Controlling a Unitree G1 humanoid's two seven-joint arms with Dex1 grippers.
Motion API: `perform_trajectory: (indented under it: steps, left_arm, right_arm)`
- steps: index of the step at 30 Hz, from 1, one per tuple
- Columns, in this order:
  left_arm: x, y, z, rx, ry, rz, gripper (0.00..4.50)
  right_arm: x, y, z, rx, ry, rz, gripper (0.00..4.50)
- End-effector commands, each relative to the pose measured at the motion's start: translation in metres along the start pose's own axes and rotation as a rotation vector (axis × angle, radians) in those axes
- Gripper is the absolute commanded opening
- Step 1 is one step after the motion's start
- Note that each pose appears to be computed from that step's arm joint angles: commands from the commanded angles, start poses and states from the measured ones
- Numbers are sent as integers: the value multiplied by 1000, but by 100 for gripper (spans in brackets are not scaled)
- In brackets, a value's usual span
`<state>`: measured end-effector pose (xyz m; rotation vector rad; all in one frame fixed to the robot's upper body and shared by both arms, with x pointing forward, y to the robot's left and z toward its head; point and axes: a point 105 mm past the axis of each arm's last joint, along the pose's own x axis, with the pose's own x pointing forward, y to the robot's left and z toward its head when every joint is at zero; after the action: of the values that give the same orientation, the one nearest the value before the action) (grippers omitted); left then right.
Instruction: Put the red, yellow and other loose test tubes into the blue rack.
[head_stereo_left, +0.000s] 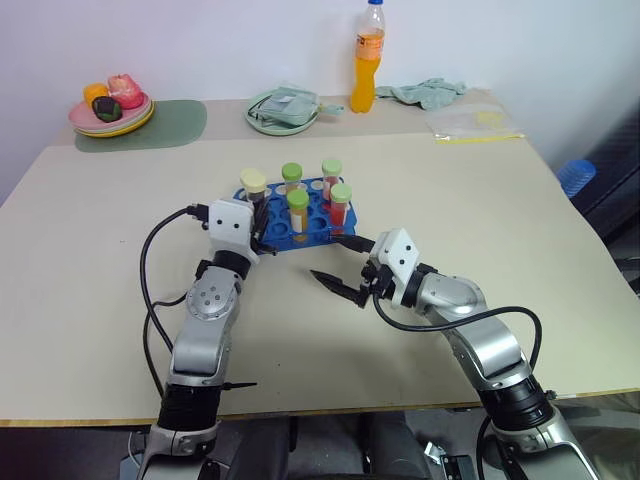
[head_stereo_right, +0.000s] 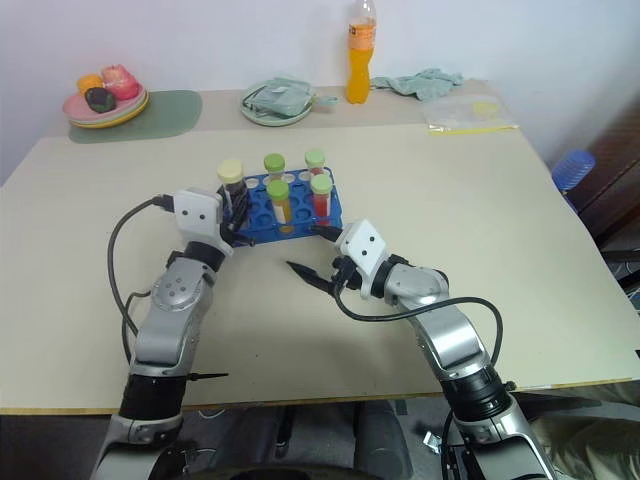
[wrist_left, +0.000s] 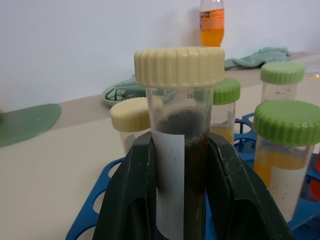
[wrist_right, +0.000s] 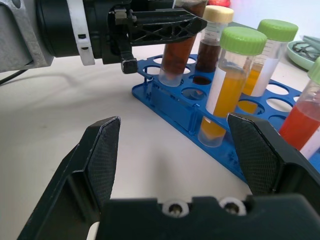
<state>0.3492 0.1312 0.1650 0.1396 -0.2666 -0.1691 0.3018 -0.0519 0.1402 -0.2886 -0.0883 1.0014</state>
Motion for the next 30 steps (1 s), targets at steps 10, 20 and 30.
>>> perform_trajectory:
  steps: [10,20,30]
  left_arm:
    - [-2,-2,-16,-41,13,15,75]
    - [-10,2,-13,-67,-5,17,419]
    - [-71,65,2,16,75,-79,447]
  right_arm:
    - [-1,-1,16,-28,-53,-10,377]
    - [-4,-3,18,-33,-61,-22,377]
    - [-67,-44,27,27,14,-87,377]
